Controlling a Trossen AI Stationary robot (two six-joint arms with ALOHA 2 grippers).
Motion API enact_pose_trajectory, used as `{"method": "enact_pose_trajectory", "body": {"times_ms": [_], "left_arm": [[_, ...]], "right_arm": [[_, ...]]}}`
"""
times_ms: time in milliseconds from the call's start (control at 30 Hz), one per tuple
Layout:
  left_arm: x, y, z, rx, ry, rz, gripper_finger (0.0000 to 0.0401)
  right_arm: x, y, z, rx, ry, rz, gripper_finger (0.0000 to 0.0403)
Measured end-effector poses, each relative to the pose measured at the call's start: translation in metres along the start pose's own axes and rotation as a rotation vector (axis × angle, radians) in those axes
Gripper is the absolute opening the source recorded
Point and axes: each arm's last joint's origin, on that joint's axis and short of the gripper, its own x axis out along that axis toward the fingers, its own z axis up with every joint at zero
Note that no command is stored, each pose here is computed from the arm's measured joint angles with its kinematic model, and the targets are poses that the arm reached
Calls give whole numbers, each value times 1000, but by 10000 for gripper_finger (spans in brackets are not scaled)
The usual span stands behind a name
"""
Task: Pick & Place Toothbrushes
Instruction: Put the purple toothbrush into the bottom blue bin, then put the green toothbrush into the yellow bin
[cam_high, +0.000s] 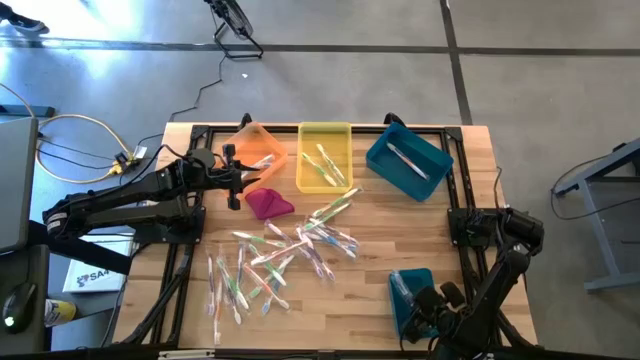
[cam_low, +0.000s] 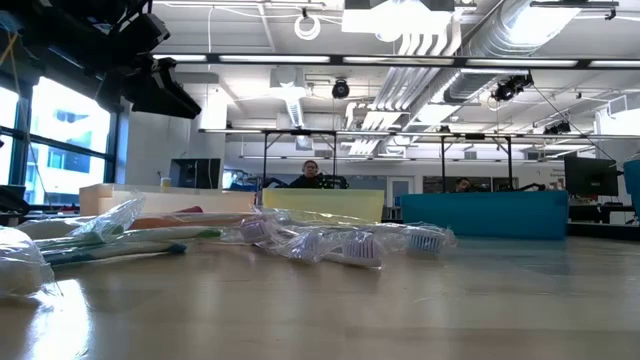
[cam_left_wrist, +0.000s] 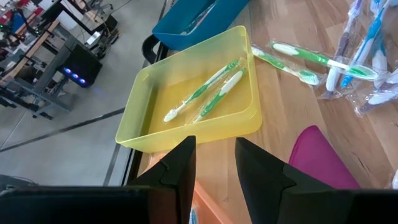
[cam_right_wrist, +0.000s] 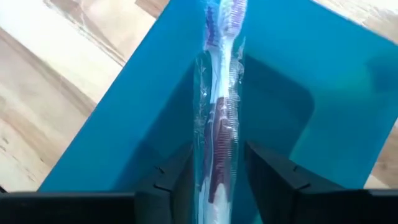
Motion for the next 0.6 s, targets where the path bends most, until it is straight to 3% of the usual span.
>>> {"method": "enact_pose_trajectory", "body": {"times_ms": [133,333,600], "left_arm": [[0,0,0,1,0,0,108],[0,0,0,3,-1,0,108],[0,0,0,2,-3,-3,108]], "right_arm": [[-9,0,14,-25,34,19,160],[-29,-3,49,-40,85,92,153],[-40,-2,92,-116,17,190,138]]}}
